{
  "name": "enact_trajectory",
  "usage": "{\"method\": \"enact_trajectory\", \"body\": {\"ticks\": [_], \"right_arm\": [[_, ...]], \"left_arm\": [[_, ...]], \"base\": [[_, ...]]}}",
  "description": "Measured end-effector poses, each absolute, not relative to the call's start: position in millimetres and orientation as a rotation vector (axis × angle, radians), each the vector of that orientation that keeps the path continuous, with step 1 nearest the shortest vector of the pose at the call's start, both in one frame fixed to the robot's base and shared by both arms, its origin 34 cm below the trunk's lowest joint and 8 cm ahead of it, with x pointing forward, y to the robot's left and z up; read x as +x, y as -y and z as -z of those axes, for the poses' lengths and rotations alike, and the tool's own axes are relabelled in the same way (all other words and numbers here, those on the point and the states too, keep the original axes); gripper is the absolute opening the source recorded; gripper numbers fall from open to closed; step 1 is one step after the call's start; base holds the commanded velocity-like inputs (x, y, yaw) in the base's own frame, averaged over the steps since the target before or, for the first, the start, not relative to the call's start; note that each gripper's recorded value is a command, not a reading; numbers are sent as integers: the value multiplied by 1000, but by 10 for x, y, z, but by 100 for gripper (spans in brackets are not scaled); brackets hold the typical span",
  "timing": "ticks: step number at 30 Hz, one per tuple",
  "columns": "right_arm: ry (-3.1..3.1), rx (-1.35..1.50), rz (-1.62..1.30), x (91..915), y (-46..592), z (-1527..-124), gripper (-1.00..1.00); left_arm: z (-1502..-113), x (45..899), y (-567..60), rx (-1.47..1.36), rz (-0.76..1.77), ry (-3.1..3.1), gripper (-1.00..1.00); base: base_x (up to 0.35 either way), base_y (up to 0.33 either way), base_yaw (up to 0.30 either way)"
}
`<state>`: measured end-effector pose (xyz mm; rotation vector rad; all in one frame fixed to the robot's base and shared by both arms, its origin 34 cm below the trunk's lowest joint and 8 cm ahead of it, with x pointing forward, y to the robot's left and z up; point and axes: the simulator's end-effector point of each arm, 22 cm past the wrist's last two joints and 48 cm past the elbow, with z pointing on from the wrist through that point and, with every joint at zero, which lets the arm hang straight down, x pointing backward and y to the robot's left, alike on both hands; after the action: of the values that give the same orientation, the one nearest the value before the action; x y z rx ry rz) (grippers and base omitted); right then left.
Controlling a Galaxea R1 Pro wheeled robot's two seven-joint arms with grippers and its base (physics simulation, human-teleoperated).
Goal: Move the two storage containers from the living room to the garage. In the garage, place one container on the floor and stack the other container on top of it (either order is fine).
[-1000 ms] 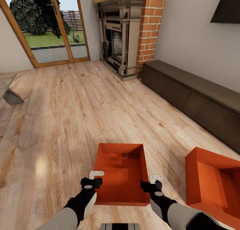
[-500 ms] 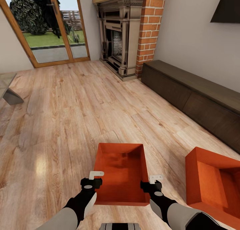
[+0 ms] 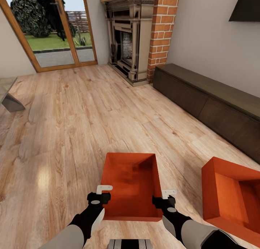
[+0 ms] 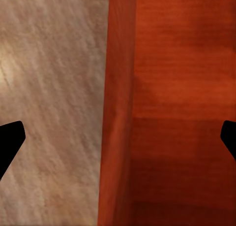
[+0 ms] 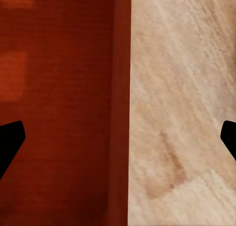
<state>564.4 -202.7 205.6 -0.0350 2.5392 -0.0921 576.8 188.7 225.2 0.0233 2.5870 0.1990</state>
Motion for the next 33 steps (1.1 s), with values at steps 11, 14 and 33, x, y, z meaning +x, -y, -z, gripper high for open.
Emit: {"method": "enact_trajectory", "body": {"ticks": [11, 14, 33], "right_arm": [[-2537, -33, 92, 5648, 2028, -2059, 100], [-2537, -33, 92, 5648, 2029, -2059, 100], [-2536, -32, 92, 5600, 2030, -1879, 100]], "left_arm": [[-2260, 5781, -1894, 23, -200, -2582, 100], [-2260, 5781, -1894, 23, -200, -2582, 100], [-2032, 5683, -2084, 25, -234, -2593, 100]], "base": [[0, 0, 0], [0, 0, 0], [0, 0, 0]]}}
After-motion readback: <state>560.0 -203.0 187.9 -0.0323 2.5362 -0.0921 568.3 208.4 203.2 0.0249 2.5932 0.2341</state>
